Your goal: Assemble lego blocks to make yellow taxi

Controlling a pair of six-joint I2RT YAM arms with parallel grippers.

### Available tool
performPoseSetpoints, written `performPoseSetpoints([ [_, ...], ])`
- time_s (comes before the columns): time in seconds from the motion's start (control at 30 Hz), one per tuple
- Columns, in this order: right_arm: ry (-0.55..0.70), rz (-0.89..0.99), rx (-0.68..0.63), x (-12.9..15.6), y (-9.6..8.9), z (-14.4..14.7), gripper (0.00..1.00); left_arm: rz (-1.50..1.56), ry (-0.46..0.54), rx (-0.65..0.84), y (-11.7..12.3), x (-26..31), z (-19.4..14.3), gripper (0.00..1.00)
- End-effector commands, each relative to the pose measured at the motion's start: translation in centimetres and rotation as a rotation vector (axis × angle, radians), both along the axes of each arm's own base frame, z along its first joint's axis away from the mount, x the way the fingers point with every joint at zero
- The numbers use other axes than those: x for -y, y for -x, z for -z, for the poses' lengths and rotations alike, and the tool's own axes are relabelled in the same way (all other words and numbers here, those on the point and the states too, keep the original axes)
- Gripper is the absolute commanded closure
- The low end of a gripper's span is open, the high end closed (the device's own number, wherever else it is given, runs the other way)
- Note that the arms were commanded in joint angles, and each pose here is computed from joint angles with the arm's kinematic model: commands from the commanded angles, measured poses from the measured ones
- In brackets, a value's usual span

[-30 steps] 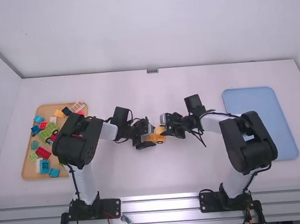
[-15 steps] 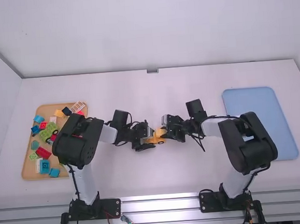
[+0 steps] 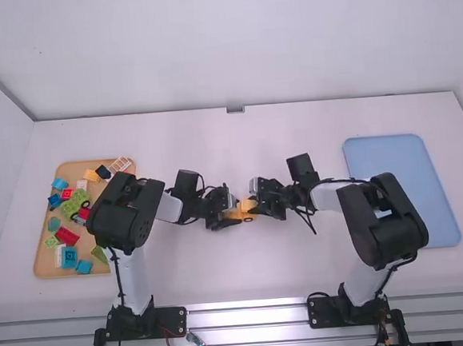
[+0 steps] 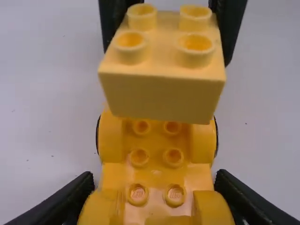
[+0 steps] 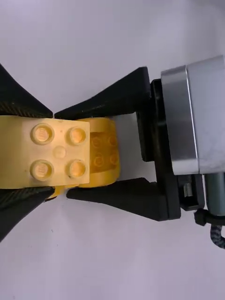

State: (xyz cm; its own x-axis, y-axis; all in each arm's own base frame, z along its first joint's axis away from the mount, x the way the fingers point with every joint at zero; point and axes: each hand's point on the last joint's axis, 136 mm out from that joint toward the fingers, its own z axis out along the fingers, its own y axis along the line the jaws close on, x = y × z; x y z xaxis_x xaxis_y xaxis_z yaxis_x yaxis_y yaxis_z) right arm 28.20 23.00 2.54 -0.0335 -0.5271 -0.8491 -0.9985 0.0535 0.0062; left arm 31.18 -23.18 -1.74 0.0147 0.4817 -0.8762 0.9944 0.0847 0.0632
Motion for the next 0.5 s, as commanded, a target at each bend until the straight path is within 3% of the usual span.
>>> performPoseSetpoints([
  [0.0,-0.003,-0.015,0.003,-0.1,0.4,0.0,0.94,-0.012,-0.002,-0.045,0.3,-0.2,0.6,0.43],
  [0.07,-0.004,-0.015,0.007,-0.1,0.4,0.0,0.94,-0.014,0.0,-0.043,0.2,-0.1,0.5,0.48],
  [0.2,-0.005,-0.031,0.025,-0.2,0.3,0.4,0.94,-0.014,0.0,-0.04,0.1,-0.1,0.5,0.49],
  [0.47,0.022,-0.03,-0.068,-0.4,-0.5,2.8,0.93,-0.007,-0.001,-0.045,0.3,0.0,0.5,0.49],
])
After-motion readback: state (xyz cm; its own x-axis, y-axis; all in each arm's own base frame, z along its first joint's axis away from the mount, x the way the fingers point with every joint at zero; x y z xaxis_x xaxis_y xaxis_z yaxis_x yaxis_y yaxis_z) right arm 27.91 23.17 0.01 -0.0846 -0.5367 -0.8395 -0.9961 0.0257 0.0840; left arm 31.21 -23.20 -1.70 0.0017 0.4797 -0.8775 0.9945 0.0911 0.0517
